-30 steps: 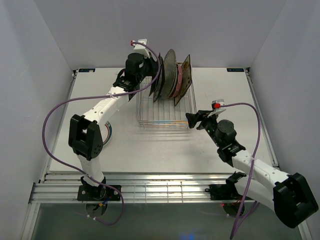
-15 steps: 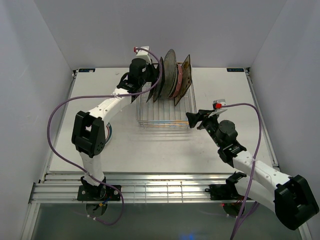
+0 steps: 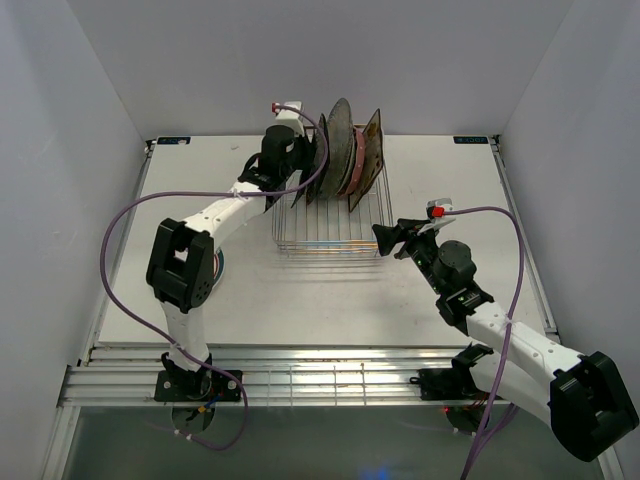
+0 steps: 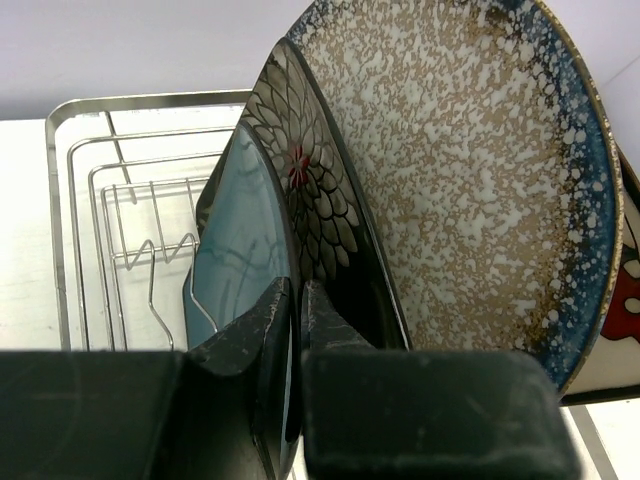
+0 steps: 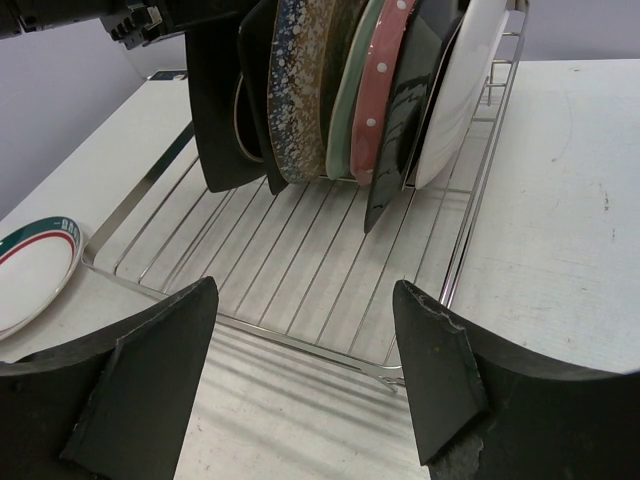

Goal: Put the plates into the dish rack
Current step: Insert the plate into the dish rack.

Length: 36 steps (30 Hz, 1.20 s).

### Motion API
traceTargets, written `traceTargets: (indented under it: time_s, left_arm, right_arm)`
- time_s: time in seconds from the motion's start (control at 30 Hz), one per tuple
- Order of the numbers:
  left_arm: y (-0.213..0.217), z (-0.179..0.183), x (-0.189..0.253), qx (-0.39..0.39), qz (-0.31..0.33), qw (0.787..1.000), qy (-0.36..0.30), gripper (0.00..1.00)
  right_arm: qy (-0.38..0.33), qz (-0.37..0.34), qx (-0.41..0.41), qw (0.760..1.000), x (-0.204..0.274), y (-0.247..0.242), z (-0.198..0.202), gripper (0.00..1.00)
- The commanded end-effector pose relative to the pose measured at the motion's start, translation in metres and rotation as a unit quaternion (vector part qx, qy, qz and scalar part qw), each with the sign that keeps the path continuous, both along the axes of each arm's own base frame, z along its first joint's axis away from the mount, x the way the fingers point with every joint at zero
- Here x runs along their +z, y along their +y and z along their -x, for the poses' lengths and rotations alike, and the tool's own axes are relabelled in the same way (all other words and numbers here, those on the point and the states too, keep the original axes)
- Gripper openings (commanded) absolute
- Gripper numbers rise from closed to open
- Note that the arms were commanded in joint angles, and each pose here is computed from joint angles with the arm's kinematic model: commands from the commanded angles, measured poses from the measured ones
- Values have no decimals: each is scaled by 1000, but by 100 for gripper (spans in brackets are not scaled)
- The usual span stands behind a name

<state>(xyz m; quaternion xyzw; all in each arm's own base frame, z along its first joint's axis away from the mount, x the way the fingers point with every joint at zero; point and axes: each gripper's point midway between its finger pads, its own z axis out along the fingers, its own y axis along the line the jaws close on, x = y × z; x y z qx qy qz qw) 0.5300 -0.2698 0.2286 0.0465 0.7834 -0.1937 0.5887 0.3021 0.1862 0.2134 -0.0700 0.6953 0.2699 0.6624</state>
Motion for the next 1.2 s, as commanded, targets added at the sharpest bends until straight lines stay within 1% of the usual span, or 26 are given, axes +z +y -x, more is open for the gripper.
traceTargets:
  time_s: [0.0,0.17,0.27,0.3,0.33,0.47,0.53,0.57,0.67,0.77,0.83,0.9,0.93,1.03,1.17]
  left_arm:
    - [-5,3,52,-12,30,997,-70,0]
    - [-6,11,43,-24,27,998,-60,0]
    - [-4,15,44,-25,25,998,-61,2]
    - [-4,17,40,-29,22,998,-57,4]
    - [-3,18,40,-29,19,998,-59,11]
    - [0,23,42,-31,12,997,-62,24]
    - [2,27,45,-32,13,997,-64,29]
    - [2,28,45,-34,12,997,-64,34]
    - [2,35,47,-44,14,997,-64,39]
    - [3,41,46,-46,15,997,-62,39]
    - [5,44,50,-47,17,997,-65,44]
    - [7,47,49,-46,16,997,-63,45]
    - [8,49,51,-45,16,997,-65,48]
    - [12,54,58,-43,18,996,-71,48]
    - [19,63,65,-37,20,996,-77,52]
  right_arm:
    - [-26,-17,-8,999,17,-3,-1,76]
    - [-26,-17,-7,1000,17,-3,-1,76]
    - [-26,-17,-6,999,17,-2,-1,77]
    - [-27,-17,-6,999,17,-2,-1,76]
    - [-27,-17,-6,999,17,-2,-1,76]
    - [-25,-17,-5,1000,17,-1,-2,77]
    - [-24,-16,-4,1000,17,-1,-2,76]
    - [-23,-16,-3,1000,16,0,-2,76]
    - [-23,-16,-2,1000,16,0,-3,76]
    - [-23,-15,-3,1000,16,0,-3,76]
    - [-24,-16,-4,1000,17,0,-3,76]
    - [-22,-15,-5,1000,15,0,-3,76]
    - [-23,-15,-5,1000,16,0,-3,76]
    - [-22,-14,-4,1000,15,0,-4,76]
    - [-22,-15,-3,1000,16,1,-4,77]
